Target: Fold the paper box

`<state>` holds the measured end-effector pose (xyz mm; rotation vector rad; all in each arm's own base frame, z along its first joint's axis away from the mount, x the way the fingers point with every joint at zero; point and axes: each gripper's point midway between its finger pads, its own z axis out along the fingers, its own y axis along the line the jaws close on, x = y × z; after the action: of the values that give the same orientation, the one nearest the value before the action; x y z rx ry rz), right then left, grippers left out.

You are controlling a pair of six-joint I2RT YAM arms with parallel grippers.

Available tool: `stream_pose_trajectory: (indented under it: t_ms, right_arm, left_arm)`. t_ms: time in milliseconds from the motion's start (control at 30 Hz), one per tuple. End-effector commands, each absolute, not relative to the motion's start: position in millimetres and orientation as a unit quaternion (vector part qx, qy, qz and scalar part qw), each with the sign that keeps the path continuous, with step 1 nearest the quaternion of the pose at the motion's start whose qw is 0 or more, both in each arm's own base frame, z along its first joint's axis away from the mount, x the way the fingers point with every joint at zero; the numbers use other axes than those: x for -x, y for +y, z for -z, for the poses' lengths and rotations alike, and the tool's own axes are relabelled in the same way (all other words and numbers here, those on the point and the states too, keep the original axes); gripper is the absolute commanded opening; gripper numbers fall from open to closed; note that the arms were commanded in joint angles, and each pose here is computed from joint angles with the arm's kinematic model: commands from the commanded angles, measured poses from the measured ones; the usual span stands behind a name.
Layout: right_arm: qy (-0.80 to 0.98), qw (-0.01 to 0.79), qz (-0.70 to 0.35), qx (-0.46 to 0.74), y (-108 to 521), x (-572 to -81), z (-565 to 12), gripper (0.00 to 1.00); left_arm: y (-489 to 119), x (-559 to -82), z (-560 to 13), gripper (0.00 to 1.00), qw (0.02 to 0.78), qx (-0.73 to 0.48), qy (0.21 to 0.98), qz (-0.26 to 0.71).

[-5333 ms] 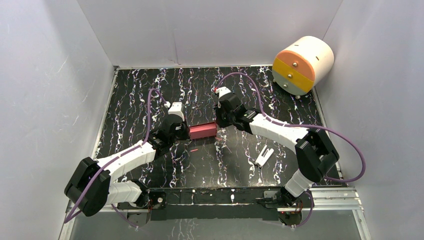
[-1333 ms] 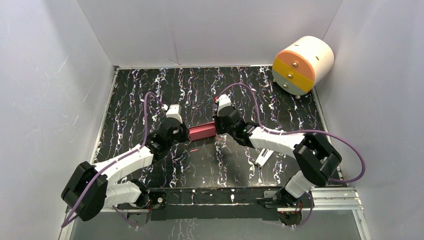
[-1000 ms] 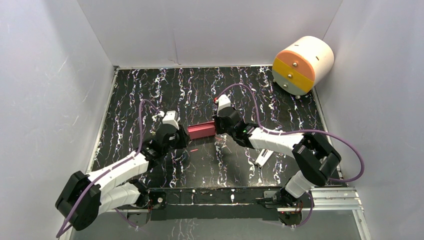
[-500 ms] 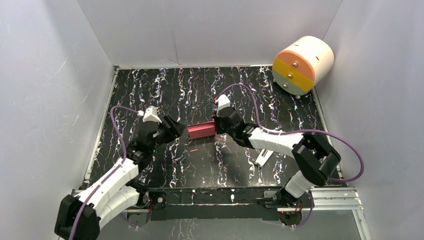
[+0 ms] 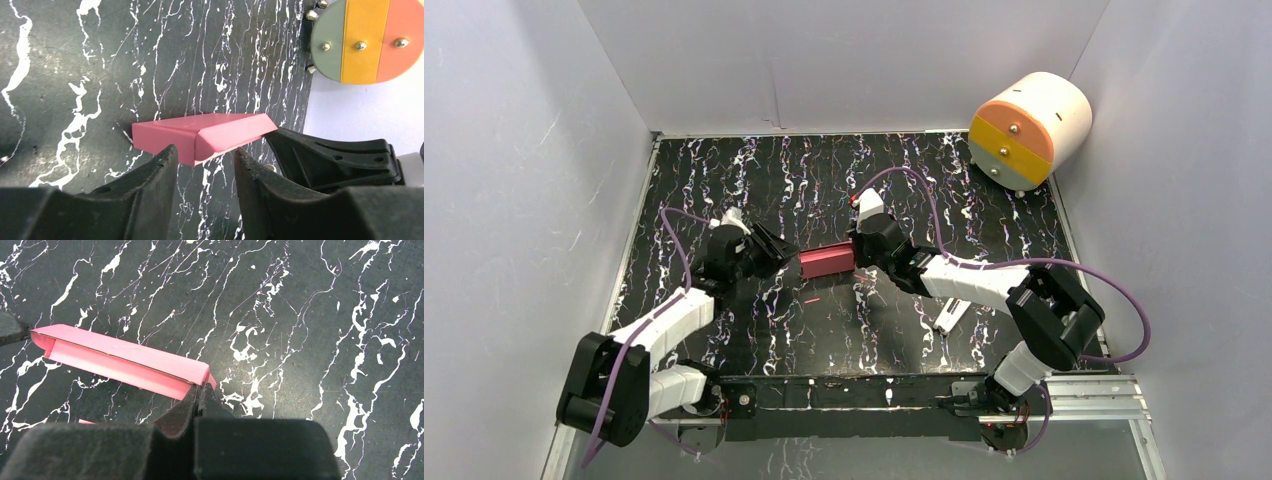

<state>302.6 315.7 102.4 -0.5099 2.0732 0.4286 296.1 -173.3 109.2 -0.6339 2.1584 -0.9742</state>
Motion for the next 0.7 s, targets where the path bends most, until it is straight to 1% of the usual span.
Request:
stream_pose_trajectory:
  t_ms: [0, 400, 667]
  right_arm:
    - [0.876, 0.399, -0.131, 0.237, 298.7, -283.1, -58.1, 0.0]
    - [0.875, 0.4, -0.132, 0.238, 301.0, -282.5, -56.9, 0.0]
    - [0.875, 0.398, -0.137, 0.24, 305.1, -279.9, -54.7, 0.0]
  left_arm:
    - [-187.4, -312.7, -135.8, 0.41, 0.339, 0.237, 0.81, 0.415]
    - [-200.6, -313.2, -132.7, 0.18, 0.305, 0.233, 0.813, 0.438]
    - [-199.4, -300.1, -113.2, 0.12, 0.277, 0.234, 0.833, 0.418]
